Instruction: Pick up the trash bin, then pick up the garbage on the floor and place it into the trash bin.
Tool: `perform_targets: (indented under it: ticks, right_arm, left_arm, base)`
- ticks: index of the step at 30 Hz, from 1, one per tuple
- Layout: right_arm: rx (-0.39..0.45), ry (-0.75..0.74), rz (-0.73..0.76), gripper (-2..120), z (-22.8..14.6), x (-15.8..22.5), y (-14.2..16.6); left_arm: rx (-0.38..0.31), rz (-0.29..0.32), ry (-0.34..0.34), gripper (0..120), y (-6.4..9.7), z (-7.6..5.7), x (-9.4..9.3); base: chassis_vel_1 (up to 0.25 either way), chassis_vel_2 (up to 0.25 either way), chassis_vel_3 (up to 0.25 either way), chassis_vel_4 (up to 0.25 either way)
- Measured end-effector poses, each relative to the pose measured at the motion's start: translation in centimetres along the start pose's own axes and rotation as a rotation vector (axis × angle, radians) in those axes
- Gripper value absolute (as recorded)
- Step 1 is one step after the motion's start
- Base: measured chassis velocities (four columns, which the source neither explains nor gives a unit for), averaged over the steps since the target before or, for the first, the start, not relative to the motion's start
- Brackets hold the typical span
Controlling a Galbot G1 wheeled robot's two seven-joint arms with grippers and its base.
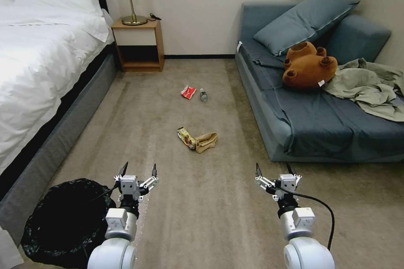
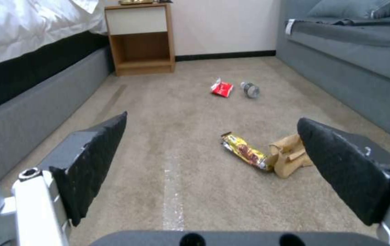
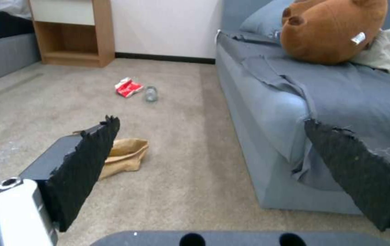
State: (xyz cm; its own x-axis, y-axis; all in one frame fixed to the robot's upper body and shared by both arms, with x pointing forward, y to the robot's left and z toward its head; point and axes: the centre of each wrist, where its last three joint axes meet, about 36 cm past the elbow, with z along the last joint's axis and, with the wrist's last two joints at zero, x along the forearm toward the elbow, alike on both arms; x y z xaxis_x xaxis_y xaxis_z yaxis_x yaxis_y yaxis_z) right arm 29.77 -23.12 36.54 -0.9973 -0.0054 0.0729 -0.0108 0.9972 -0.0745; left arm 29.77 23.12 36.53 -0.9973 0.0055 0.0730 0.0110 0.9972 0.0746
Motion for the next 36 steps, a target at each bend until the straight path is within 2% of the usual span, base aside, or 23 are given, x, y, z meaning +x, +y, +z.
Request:
perform_targets:
  ticks: [27,30,32,36]
  right_arm:
    - [-0.001,0.000,0.000,100,0.0,0.0,0.0]
    - [-0.010,0.018,0.001,100,-0.2,0.5,-0.6]
    - [-0.025,0.070,0.009,100,-0.5,1.7,-1.9]
    - [-0.028,0.108,0.005,100,-0.8,2.7,-2.9]
  left_arm:
    - [0.001,0.000,0.000,100,0.0,0.0,0.0]
    - [0.010,-0.005,0.001,100,0.3,-0.3,-0.1]
    - [0.028,-0.019,0.005,100,1.1,-1.1,-0.4]
    - [0.034,-0.026,0.009,100,1.9,-1.7,-0.7]
  base:
    - [0.000,0.000,0.000,0.000]
    - [0.000,0.000,0.000,0.000]
    - [0.000,0.000,0.000,0.000]
    - [0.000,0.000,0.000,0.000]
